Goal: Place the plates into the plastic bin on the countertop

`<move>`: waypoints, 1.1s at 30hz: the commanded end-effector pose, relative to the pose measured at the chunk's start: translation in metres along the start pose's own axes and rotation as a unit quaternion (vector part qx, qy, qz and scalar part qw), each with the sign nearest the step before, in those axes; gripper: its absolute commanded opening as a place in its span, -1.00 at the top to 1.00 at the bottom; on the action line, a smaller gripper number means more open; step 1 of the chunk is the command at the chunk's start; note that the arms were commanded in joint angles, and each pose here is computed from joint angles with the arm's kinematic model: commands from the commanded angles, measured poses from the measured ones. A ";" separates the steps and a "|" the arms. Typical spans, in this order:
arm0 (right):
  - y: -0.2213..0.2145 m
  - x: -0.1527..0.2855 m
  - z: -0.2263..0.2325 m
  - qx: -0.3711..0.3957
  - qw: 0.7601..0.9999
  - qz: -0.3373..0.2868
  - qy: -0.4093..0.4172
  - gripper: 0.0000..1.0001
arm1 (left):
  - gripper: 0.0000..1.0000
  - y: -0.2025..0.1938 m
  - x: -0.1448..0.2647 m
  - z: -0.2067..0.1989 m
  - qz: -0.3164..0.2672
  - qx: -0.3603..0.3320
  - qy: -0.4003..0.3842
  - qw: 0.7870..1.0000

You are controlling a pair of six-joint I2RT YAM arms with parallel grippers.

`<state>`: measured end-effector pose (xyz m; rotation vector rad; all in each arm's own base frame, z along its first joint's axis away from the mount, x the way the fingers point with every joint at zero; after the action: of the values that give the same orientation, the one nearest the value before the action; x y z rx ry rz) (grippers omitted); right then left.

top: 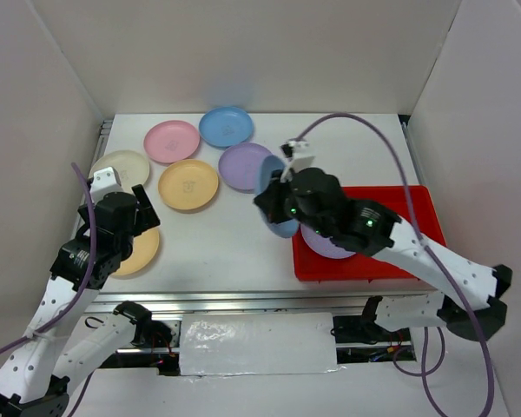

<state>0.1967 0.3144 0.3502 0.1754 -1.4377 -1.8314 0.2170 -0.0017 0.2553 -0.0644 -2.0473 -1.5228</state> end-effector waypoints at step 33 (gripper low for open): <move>-0.087 -0.046 -0.240 -0.036 0.937 0.137 -0.319 -0.99 | -0.98 0.008 -0.002 -0.018 -0.001 -0.004 -0.035 0.999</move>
<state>0.2984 0.1524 0.1458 -0.7715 -1.6594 -1.7153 0.2225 -0.0102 0.2512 -0.1229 -2.0500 -1.5265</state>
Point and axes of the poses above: each gripper's point midway between its finger pads, its own x axis back along the fingers, its own z axis along the line the jaws close on, y = z × x, the point moved 1 cm from there along x, back along the fingers, and after that the axes turned 4 degrees about x, right-handed, at the moved point
